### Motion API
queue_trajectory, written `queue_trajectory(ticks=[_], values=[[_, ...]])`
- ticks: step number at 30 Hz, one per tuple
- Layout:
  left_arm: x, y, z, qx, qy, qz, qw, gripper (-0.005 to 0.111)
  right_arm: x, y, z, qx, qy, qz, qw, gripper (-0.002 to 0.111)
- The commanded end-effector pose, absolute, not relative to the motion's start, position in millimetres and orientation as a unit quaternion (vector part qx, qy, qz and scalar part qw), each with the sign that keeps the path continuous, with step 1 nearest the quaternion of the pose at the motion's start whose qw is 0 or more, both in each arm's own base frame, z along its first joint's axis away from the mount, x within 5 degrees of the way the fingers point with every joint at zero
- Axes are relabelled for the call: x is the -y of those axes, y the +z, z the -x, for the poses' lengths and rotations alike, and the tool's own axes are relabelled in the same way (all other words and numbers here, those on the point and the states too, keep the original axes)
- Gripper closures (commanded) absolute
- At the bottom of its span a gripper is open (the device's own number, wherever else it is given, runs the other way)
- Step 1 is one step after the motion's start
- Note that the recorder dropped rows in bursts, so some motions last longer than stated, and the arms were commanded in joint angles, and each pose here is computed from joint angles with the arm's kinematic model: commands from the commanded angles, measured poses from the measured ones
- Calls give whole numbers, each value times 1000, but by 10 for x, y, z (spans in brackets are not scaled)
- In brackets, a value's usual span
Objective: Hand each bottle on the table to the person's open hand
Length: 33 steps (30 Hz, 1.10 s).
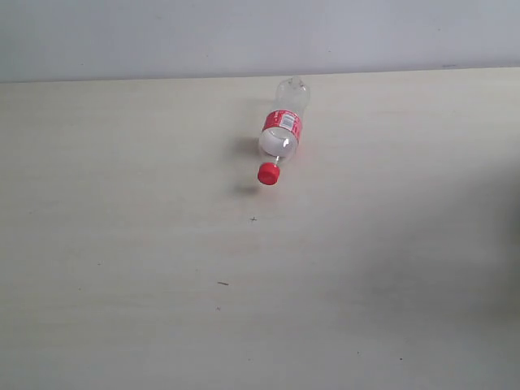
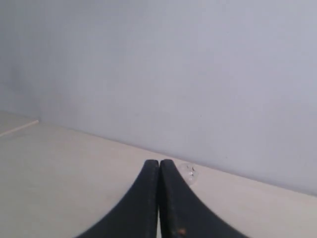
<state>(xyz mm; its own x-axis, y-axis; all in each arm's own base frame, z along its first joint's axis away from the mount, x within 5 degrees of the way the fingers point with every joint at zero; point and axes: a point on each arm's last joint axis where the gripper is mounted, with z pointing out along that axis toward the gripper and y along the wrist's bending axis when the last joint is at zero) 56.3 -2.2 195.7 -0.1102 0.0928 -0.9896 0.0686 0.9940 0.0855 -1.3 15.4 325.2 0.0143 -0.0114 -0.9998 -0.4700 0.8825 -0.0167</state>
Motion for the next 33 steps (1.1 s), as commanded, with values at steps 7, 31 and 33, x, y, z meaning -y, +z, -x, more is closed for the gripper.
queue_trajectory(ticks=[7, 31, 33], values=[[20, 1959, -560, -741, 11, -54, 669, 107, -132, 3215, 10, -677, 150, 181, 697, 108], [20, 1959, -560, -741, 11, -54, 669, 107, -237, 2379, -328, -755, 140, 187, 613, 108], [20, 1959, -560, -741, 11, -54, 669, 107, -237, 2379, -328, -756, 142, 184, 612, 108]])
